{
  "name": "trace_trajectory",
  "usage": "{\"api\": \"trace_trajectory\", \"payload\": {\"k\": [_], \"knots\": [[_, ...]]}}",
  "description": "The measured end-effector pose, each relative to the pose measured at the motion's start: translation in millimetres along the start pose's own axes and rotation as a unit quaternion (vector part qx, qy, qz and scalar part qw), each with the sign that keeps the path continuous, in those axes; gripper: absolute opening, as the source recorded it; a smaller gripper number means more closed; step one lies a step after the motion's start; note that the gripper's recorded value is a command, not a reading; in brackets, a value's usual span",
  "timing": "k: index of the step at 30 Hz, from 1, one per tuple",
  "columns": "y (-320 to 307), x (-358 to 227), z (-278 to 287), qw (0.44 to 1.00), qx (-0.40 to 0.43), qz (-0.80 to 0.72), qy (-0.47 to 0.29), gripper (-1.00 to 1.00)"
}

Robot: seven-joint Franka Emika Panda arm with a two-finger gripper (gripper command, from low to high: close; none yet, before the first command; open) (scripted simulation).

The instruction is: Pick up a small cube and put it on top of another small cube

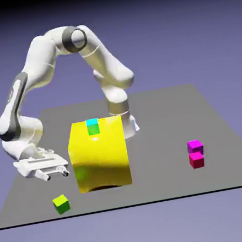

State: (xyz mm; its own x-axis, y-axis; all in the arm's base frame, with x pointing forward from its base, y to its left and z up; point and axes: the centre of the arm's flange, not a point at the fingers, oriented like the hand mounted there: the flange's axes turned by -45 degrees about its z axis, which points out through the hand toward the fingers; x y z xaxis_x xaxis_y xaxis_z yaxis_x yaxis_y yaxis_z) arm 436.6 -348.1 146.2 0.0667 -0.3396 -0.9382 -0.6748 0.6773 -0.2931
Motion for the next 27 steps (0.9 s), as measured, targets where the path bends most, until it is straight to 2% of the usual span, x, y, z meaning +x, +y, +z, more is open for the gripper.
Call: {"api": "trace_trajectory", "payload": {"k": [4,6,8,9,11,14,27], "knots": [[42.5,64.7,-22.2,0.987,0.056,0.151,0.008,0.00],[48.4,74.8,-37.9,0.983,0.076,0.165,0.015,0.00],[46.7,91.5,2.7,0.983,0.076,0.165,0.014,0.00],[47.0,96.2,15.1,0.983,0.076,0.165,0.014,-1.00],[46.9,96.2,15.1,0.983,0.077,0.165,0.014,-1.00],[41.4,70.3,-41.6,0.984,0.075,0.160,0.022,-1.00],[-9.8,-104.3,-49.7,0.981,-0.184,0.033,0.048,-1.00]]}}
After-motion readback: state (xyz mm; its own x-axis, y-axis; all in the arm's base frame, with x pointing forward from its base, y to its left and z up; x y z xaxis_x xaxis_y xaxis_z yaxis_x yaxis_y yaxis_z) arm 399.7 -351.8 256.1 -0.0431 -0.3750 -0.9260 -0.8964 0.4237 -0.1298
